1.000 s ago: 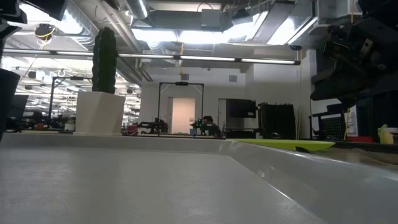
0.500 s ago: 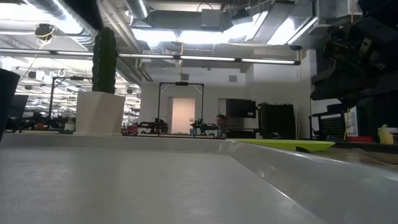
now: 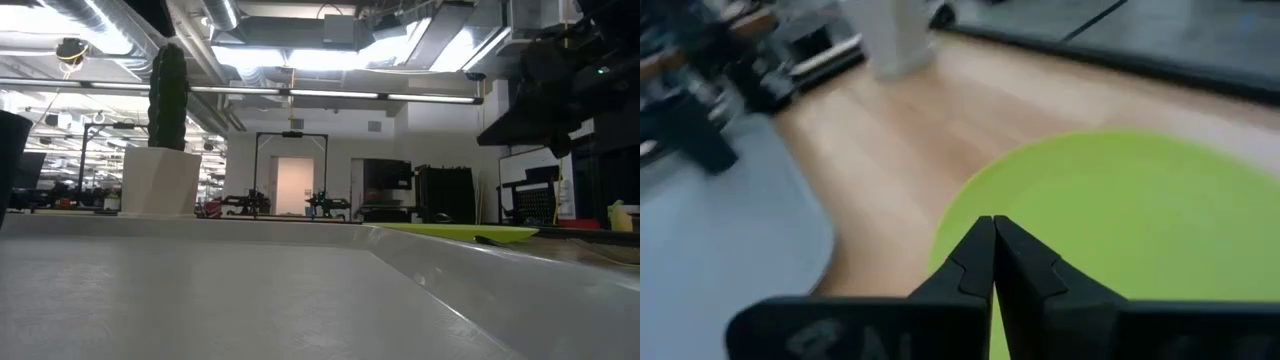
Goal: Pick and place plate/cup/fork/spoon on tray
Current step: Put the green plate on the gray serving tray to the bottom right of the black cup
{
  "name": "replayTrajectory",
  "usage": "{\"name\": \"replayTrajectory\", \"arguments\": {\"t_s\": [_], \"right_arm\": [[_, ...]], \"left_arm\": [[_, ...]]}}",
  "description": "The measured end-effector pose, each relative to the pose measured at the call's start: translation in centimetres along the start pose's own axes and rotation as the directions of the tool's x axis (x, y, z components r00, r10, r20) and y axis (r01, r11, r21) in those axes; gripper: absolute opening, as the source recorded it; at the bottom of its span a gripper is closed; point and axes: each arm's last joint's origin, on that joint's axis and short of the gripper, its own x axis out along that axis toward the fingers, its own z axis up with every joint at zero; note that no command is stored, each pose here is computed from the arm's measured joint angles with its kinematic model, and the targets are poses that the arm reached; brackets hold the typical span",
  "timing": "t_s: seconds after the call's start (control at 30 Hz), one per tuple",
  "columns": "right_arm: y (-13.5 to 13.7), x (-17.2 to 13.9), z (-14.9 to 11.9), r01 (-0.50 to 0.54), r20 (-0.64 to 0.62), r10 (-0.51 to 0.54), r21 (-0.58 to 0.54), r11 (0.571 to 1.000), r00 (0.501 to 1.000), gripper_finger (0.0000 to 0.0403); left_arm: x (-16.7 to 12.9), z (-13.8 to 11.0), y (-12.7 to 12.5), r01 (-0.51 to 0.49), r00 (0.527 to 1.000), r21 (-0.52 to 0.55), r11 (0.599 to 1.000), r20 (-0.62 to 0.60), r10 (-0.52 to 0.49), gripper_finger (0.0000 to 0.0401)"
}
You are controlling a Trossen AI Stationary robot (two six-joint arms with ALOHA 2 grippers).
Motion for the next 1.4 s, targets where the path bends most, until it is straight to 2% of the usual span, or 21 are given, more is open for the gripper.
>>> {"name": "replayTrajectory", "arguments": {"t_s": [0.13, 0.23, 0.33, 0.43, 0.5, 0.63, 0.77, 0.9, 0.97, 1.0, 1.07, 1.1, 1.17, 1.23, 1.3, 1.4], "right_arm": [[0.0, 0.0, 0.0, 0.01, 0.01, -0.01, 0.025, 1.0, 1.0, 0.0011], [0.1, 0.0, -0.1, -0.046, -0.039, 0.047, 0.034, 0.998, 0.998, 0.0011], [0.3, 0.0, -0.3, -0.101, -0.086, 0.106, 0.057, 0.993, 0.991, 0.0011], [0.4, 0.0, -0.2, -0.113, -0.091, 0.121, 0.089, 0.99, 0.988, 0.0011], [0.6, 0.0, 0.1, -0.117, -0.045, 0.123, 0.116, 0.986, 0.991, 0.0011], [1.5, 0.2, 1.8, -0.107, 0.169, 0.077, 0.173, 0.979, 0.983, 0.0011], [2.8, 0.4, 4.0, -0.19, 0.377, 0.15, 0.071, 0.979, 0.914, 0.0011], [4.2, 0.7, 6.6, -0.297, 0.544, 0.33, -0.151, 0.943, 0.772, 0.0011], [5.0, 1.1, 8.2, -0.262, 0.585, 0.382, -0.282, 0.923, 0.715, 0.0011], [5.3, 1.4, 8.9, -0.221, 0.586, 0.383, -0.331, 0.917, 0.714, 0.0011], [6.0, 2.4, 10.4, -0.144, 0.547, 0.348, -0.381, 0.913, 0.761, 0.0011], [6.2, 3.0, 11.1, -0.117, 0.499, 0.326, -0.404, 0.907, 0.803, 0.0011], [6.4, 4.3, 12.1, -0.093, 0.332, 0.252, -0.428, 0.899, 0.909, 0.0011], [6.1, 5.3, 12.4, -0.093, 0.109, 0.146, -0.391, 0.916, 0.983, 0.0011], [5.5, 5.9, 11.8, -0.083, -0.133, 0.039, -0.346, 0.935, 0.99, 0.0011], [4.6, 6.0, 10.2, -0.041, -0.396, -0.081, -0.29, 0.956, 0.915, 0.0011]], "left_arm": [[-0.7, -0.4, 0.0, 0.023, 1.0, -0.097, 0.995, 0.016, -0.021, 0.0102], [-0.9, -0.5, -0.3, 0.034, 0.999, -0.122, 0.992, 0.024, -0.032, 0.0102], [-0.7, -0.5, -0.6, -0.014, 0.998, -0.111, 0.994, 0.059, 0.02, 0.0102], [-0.1, -1.1, -0.4, -0.1, 0.99, -0.039, 0.994, 0.092, 0.103, 0.0102], [0.3, -2.2, 0.3, -0.135, 0.987, -0.024, 0.991, 0.089, 0.136, 0.0102], [1.4, -5.6, 2.1, -0.124, 0.987, -0.12, 0.985, 0.089, 0.135, 0.0102], [3.0, -8.8, 3.3, -0.042, 0.975, -0.242, 0.969, 0.204, 0.093, 0.0102], [4.3, -10.8, 3.8, 0.035, 0.923, -0.29, 0.956, 0.375, 0.081, 0.0102], [4.7, -11.2, 3.9, 0.072, 0.893, -0.303, 0.95, 0.444, 0.074, 0.0102], [4.9, -11.4, 3.9, 0.094, 0.878, -0.307, 0.947, 0.474, 0.066, 0.0102], [5.3, -11.7, 3.9, 0.147, 0.855, -0.295, 0.944, 0.518, 0.029, 0.0102], [5.5, -11.9, 3.9, 0.177, 0.845, -0.281, 0.943, 0.534, 0.001, 0.0102], [5.9, -12.4, 3.9, 0.243, 0.823, -0.255, 0.936, 0.564, -0.06, 0.0102], [6.2, -12.9, 3.9, 0.29, 0.8, -0.237, 0.927, 0.592, -0.099, 0.0102], [6.7, -13.3, 3.8, 0.318, 0.786, -0.228, 0.92, 0.607, -0.121, 0.0102], [7.6, -14.2, 3.4, 0.316, 0.786, -0.205, 0.926, 0.603, -0.135, 0.0102]]}}
